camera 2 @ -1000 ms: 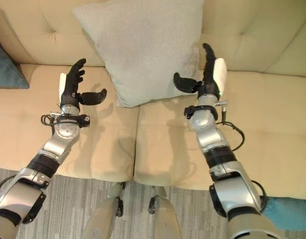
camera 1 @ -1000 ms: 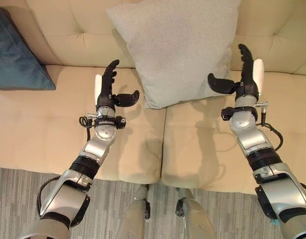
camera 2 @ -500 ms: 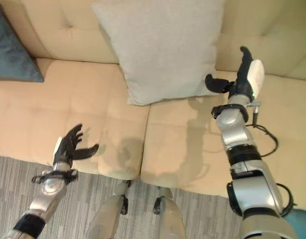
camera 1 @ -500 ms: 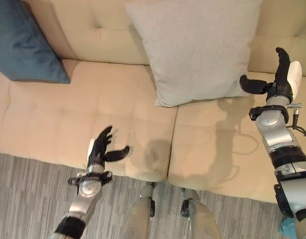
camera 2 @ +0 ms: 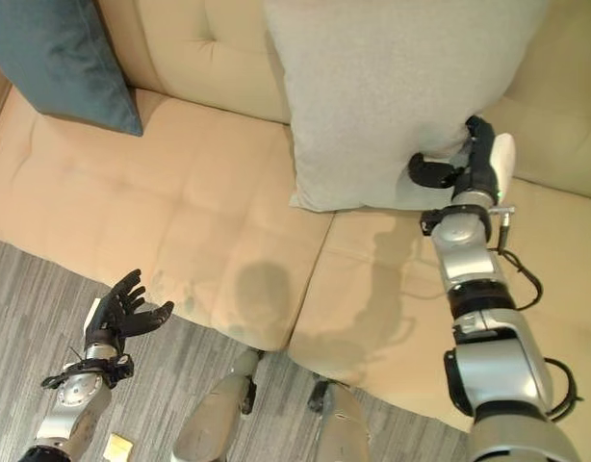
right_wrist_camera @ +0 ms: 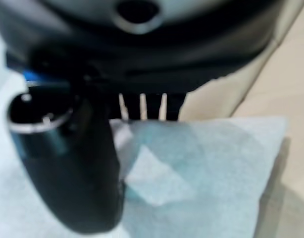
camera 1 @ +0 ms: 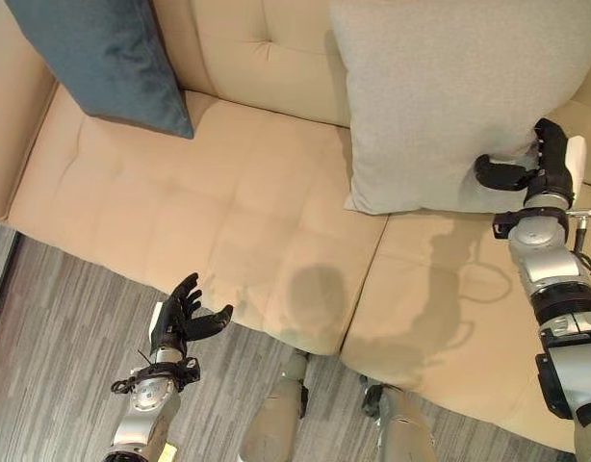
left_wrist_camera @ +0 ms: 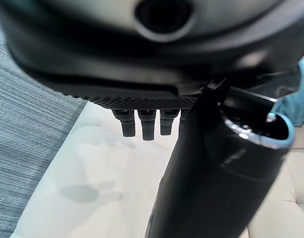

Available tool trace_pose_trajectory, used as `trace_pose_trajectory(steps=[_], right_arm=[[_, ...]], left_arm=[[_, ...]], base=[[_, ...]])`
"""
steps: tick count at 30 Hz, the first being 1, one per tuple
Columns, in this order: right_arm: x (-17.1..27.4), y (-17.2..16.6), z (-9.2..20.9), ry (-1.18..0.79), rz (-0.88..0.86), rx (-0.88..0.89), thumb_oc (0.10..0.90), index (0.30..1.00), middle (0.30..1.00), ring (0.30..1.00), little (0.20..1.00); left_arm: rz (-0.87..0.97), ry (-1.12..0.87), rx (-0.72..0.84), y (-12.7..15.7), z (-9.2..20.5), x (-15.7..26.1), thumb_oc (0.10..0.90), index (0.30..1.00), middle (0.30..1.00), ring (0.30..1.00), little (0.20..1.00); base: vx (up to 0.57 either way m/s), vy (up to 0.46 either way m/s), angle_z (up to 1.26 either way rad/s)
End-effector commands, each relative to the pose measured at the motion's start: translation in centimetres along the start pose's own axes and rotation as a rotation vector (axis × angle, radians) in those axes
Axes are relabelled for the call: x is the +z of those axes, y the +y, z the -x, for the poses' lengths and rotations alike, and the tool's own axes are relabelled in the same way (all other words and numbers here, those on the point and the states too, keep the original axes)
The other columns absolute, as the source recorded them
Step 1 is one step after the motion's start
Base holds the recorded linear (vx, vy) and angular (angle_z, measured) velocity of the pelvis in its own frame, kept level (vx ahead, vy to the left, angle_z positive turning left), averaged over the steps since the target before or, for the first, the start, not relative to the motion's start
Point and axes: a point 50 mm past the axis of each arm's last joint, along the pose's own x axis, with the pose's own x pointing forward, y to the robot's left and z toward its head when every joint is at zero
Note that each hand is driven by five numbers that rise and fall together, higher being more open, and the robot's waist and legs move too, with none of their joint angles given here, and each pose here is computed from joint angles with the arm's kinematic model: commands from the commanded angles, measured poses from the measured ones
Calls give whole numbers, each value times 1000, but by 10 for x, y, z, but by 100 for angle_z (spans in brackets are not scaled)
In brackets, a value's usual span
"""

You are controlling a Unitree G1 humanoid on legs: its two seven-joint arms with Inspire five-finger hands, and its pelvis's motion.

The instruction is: Pick up all the scattered cushions and arrange them neatly on the sofa.

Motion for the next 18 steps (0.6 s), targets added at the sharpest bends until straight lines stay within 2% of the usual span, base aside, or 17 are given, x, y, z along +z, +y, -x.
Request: trace_pose_trajectory(steps=[1, 7, 15, 16, 17, 18], right_arm=[[65, 4, 1, -298, -155, 22, 400, 300, 300, 300, 300], [51, 16, 8, -205, -344, -2, 400, 300, 300, 300, 300], [43, 45, 22, -157, -370, 60, 400, 300, 300, 300, 300], [42, 46, 22, -158, -356, 65, 431, 347, 347, 347, 347], [42, 46, 22, -158, -355, 65, 544, 516, 516, 516, 516], [42, 45, 21, -169, -305, 73, 800, 900, 900, 900, 900]], left_arm=[[9, -168, -3, 8, -4, 31, 800, 900, 900, 900, 900], [37, -142, 0, 3, -3, 25, 800, 900, 900, 900, 900], [42, -147, -14, -6, -4, 26, 800, 900, 900, 900, 900], [42, -150, -15, -6, -4, 26, 800, 900, 900, 900, 900], [42, -150, -15, -6, -4, 26, 800, 900, 900, 900, 900], [42, -157, -20, -7, -5, 29, 800, 900, 900, 900, 900]], base=[[17, 6, 7], [5, 3, 3], [-1, 23, 0], [0, 0, 0], [0, 0, 0], [0, 0, 0]])
